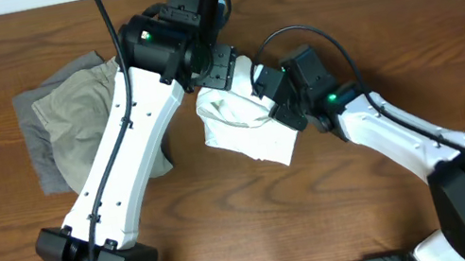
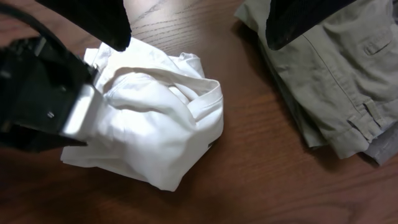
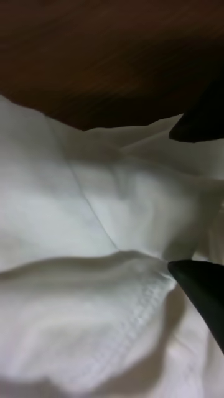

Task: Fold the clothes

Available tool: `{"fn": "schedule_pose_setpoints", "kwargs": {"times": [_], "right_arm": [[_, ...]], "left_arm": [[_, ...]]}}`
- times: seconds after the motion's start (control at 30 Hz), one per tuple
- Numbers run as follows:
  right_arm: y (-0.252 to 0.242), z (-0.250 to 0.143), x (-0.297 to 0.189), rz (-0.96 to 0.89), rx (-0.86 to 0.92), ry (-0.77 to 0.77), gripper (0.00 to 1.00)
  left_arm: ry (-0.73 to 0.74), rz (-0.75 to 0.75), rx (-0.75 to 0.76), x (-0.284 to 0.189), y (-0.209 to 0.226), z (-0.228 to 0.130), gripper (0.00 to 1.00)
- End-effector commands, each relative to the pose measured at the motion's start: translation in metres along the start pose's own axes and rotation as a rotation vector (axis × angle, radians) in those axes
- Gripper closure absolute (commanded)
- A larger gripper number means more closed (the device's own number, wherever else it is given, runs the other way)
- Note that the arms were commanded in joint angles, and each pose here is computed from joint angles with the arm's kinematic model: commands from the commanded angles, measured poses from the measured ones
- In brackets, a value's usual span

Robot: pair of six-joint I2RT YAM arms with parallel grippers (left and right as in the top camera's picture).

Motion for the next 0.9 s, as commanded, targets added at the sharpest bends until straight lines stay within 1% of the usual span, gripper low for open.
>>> {"fn": "schedule_pose_setpoints", "kwargs": {"times": [0.0, 0.33, 0.5, 0.53, 0.57, 0.63, 0.67, 0.7, 0.73, 0.77, 0.87], "right_arm": [[0.006, 0.02, -0.026, 0.002, -0.063, -0.069, 0.4], [0.026, 0.012, -0.003, 0.081, -0.078, -0.022, 0.39], [0.023, 0.016, 0.007, 0.066, -0.05, -0.039, 0.39], [0.019, 0.018, 0.008, 0.044, -0.032, -0.05, 0.4], [0.016, 0.021, 0.008, 0.024, -0.015, -0.061, 0.43], [0.01, 0.027, 0.008, -0.008, 0.0, -0.087, 0.55], [0.009, 0.029, 0.008, -0.017, 0.0, -0.098, 0.65], [0.007, 0.031, 0.007, -0.022, 0.0, -0.106, 0.79], [0.006, 0.032, 0.007, -0.028, 0.001, -0.113, 0.88], [0.004, 0.032, 0.007, -0.034, 0.004, -0.113, 0.92], [-0.014, 0.024, 0.006, -0.13, 0.055, -0.075, 0.96]], "left_arm": [[-0.006, 0.008, -0.009, 0.0, 0.002, 0.002, 0.28], [-0.012, 0.007, -0.01, 0.0, 0.002, 0.003, 0.28], [-0.012, 0.007, -0.01, 0.0, 0.002, 0.003, 0.28], [-0.013, 0.007, -0.01, 0.0, 0.002, 0.003, 0.28], [-0.013, 0.007, -0.01, 0.0, 0.002, 0.003, 0.27], [-0.012, 0.007, -0.009, 0.0, 0.002, 0.003, 0.28], [-0.012, 0.007, -0.01, 0.0, 0.002, 0.003, 0.28], [-0.012, 0.007, -0.01, 0.0, 0.002, 0.003, 0.27], [-0.012, 0.007, -0.01, 0.0, 0.002, 0.003, 0.28], [-0.011, 0.007, -0.01, 0.0, 0.002, 0.003, 0.27], [-0.009, 0.007, -0.009, 0.0, 0.002, 0.002, 0.28]]}}
Point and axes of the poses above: each gripper's point midway between its finger pads, its own x axis out along the fingers, its own y axis along the line the jaws close on, z = x × y, the point moved 4 cm from there along -x, back along the fingers, and after that the axes turned 4 degrees about -x, right-handed, at the moved point
